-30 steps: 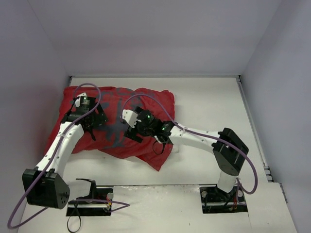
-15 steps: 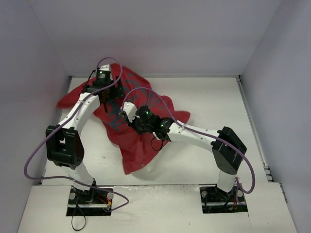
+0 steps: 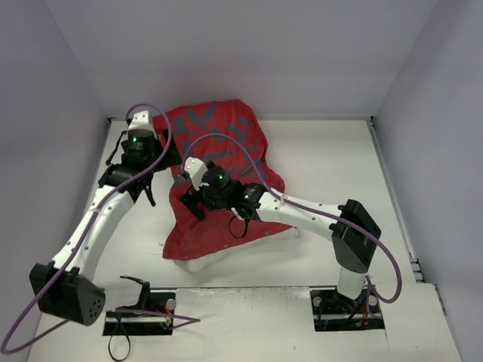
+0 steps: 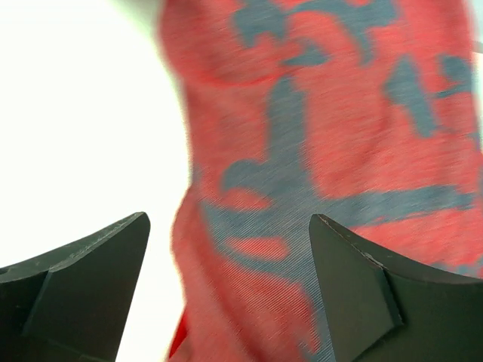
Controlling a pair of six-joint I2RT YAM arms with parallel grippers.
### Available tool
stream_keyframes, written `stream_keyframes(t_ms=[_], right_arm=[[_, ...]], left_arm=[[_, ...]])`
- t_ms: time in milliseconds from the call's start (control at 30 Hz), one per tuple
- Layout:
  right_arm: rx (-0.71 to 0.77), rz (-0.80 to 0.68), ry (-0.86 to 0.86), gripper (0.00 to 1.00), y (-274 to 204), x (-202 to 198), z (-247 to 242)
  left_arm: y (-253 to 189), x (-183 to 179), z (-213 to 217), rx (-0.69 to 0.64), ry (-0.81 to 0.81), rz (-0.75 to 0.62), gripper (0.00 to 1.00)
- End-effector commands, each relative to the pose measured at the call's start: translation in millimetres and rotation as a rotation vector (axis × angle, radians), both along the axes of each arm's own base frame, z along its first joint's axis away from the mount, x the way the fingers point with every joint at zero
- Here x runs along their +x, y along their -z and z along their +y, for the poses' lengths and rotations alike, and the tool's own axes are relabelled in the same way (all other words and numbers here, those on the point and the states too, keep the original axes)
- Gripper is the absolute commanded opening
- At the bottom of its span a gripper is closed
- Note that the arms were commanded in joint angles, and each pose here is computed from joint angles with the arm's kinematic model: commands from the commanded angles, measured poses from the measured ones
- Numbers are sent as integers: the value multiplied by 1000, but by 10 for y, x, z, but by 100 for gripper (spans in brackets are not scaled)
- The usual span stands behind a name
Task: Put the pillow into the pillowcase
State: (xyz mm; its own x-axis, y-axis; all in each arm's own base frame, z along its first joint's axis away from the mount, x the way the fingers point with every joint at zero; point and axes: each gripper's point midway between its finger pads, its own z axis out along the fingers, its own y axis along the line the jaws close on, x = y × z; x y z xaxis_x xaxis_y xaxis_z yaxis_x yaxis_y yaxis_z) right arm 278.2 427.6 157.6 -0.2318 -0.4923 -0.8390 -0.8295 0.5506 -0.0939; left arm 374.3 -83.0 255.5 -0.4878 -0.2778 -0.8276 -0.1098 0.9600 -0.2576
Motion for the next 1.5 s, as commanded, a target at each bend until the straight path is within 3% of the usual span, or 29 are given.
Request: stream_keyframes(t_ms=[0, 200, 367, 533, 700, 800, 967, 1067, 1200, 1333, 1467], right_arm=[[63, -90, 165, 100, -374, 232, 59], [79, -121, 343, 100, -413, 463, -22], [197, 51, 316, 100, -447, 773, -472], [189, 8, 309, 100, -593, 768, -792], [325, 168, 315, 100, -619, 792, -1359], [331, 209, 299, 99, -520, 688, -1542], [309, 146, 251, 100, -618, 552, -1517], [239, 5, 221, 100, -796, 495, -1283], [156, -73, 205, 100, -773, 537, -831], [68, -213, 292, 100, -829, 693, -327], [-22, -279, 387, 100, -630, 797, -111]], left_arm=[[125, -211, 410, 62, -165, 34, 83], [532, -420, 163, -48, -39, 160, 83], [628, -673, -213, -127, 176, 198, 83], [519, -856, -719, -219, 370, 204, 83], [307, -822, -1103, -319, 446, 144, 83], [363, -728, -1232, -326, 460, 176, 83], [409, -493, -1230, -297, 389, 185, 83], [343, -392, -878, -191, 227, 137, 83], [332, -428, -292, -38, 20, 140, 83], [306, -556, 165, -33, -113, 146, 83], [318, -682, 343, -40, -163, 143, 83]])
